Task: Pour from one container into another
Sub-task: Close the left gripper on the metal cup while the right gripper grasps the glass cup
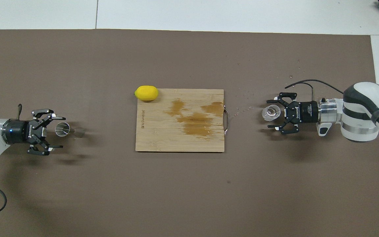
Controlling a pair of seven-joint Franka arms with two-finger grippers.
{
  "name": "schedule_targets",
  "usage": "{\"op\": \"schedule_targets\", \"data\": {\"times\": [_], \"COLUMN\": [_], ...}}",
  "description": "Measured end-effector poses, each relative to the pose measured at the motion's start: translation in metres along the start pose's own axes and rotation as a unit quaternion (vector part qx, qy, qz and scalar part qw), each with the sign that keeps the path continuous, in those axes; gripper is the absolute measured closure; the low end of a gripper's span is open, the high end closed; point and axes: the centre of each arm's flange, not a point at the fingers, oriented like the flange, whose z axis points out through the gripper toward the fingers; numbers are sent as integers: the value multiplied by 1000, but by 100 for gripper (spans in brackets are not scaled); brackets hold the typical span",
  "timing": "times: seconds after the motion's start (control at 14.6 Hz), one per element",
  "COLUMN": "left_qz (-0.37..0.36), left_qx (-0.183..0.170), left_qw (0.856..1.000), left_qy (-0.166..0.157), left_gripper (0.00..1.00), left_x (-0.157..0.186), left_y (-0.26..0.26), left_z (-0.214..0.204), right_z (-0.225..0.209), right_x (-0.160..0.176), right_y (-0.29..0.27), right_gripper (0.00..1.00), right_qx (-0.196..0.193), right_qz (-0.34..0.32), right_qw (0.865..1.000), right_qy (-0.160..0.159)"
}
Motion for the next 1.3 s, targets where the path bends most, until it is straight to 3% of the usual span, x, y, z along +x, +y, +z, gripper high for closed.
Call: {"op": "schedule_targets", "data": {"times": [0.82, 0.89, 0.96, 1.1, 1.16, 1.3], "left_qz": [2, 3, 2, 3, 3, 4], "left_qx": [-1, -1, -1, -1, 0, 2], "left_qw": [1000, 1000, 1000, 1000, 1000, 1000], "left_qy": [10, 10, 10, 10, 10, 12], "left_gripper": [3, 10, 10, 29, 42, 49], "left_x": [-3, -3, -3, -3, -3, -3], "left_y": [1, 1, 1, 1, 1, 1], "left_z": [9, 9, 9, 9, 9, 9], "right_z": [-6, -6, -6, -6, -6, -6], "right_x": [6, 6, 6, 6, 6, 5], "right_y": [2, 2, 2, 1, 1, 1], "right_gripper": [4, 16, 27, 49, 49, 49], "right_qx": [0, -1, -1, 0, 0, -1], "right_qz": [3, 3, 3, 3, 4, 10], "right_qw": [1000, 1000, 1000, 1000, 1000, 1000], "right_qy": [7, 7, 7, 7, 7, 7]}}
